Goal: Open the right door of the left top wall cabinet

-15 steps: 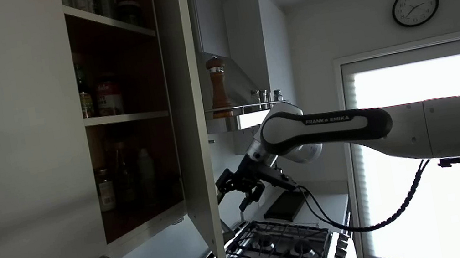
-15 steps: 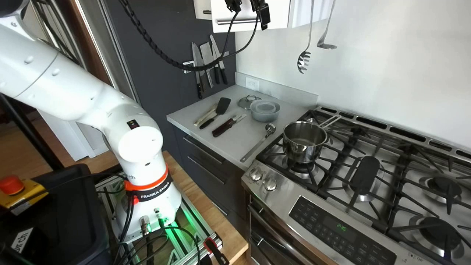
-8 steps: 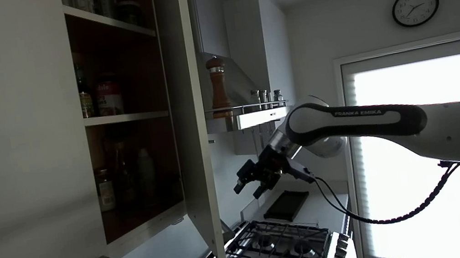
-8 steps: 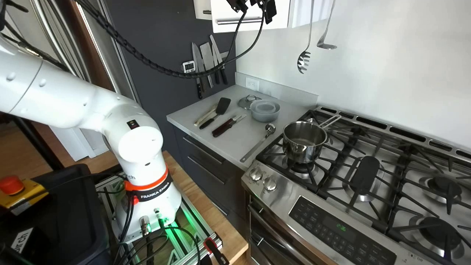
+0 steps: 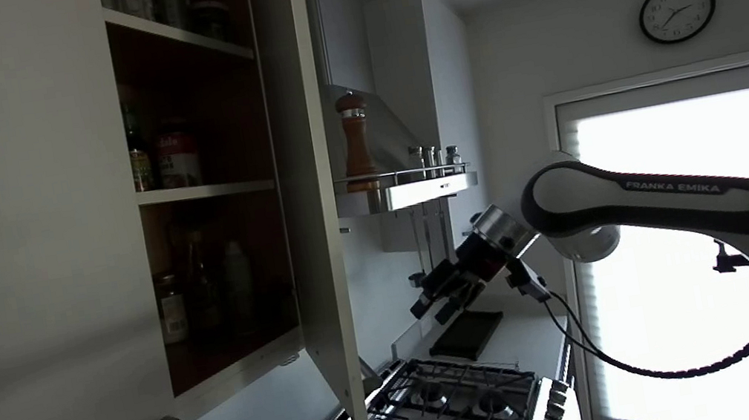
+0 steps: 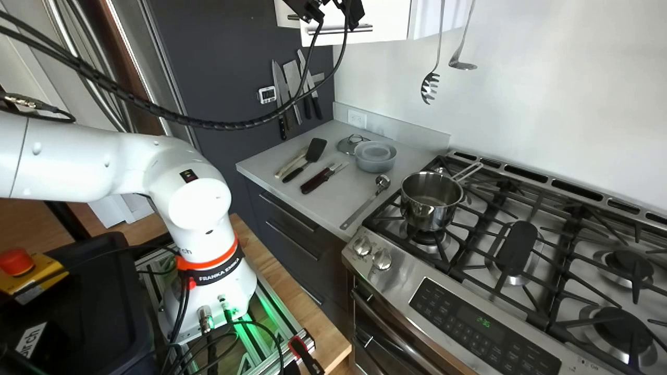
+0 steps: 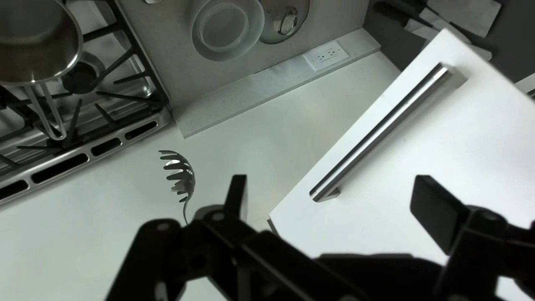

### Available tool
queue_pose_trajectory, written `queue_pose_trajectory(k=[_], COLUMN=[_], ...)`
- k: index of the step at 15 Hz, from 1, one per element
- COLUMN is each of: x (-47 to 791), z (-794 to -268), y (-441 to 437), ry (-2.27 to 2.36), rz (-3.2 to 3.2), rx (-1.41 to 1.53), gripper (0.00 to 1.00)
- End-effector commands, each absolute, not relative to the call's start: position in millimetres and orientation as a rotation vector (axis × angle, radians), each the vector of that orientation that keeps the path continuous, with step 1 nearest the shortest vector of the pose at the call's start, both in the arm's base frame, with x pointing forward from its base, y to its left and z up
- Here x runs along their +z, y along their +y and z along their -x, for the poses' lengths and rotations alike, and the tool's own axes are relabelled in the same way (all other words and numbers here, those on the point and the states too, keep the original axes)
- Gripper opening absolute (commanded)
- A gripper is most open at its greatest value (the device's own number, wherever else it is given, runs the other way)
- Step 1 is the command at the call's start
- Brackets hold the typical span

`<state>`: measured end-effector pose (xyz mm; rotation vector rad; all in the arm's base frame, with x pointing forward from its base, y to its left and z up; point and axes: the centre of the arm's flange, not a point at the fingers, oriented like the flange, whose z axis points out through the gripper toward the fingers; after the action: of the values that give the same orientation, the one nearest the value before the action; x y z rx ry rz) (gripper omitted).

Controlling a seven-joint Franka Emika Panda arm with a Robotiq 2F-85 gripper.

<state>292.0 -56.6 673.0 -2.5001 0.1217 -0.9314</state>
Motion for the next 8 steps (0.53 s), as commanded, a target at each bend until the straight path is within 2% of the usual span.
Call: queue_pose_trajectory(k=[1, 8], x=[661, 657], z=[-248, -217], y=[-51, -46], ry=[0.036, -0.057], rz=[2.425, 2.336], rx=[-0.978, -1.056], gripper=[1.00, 1.00])
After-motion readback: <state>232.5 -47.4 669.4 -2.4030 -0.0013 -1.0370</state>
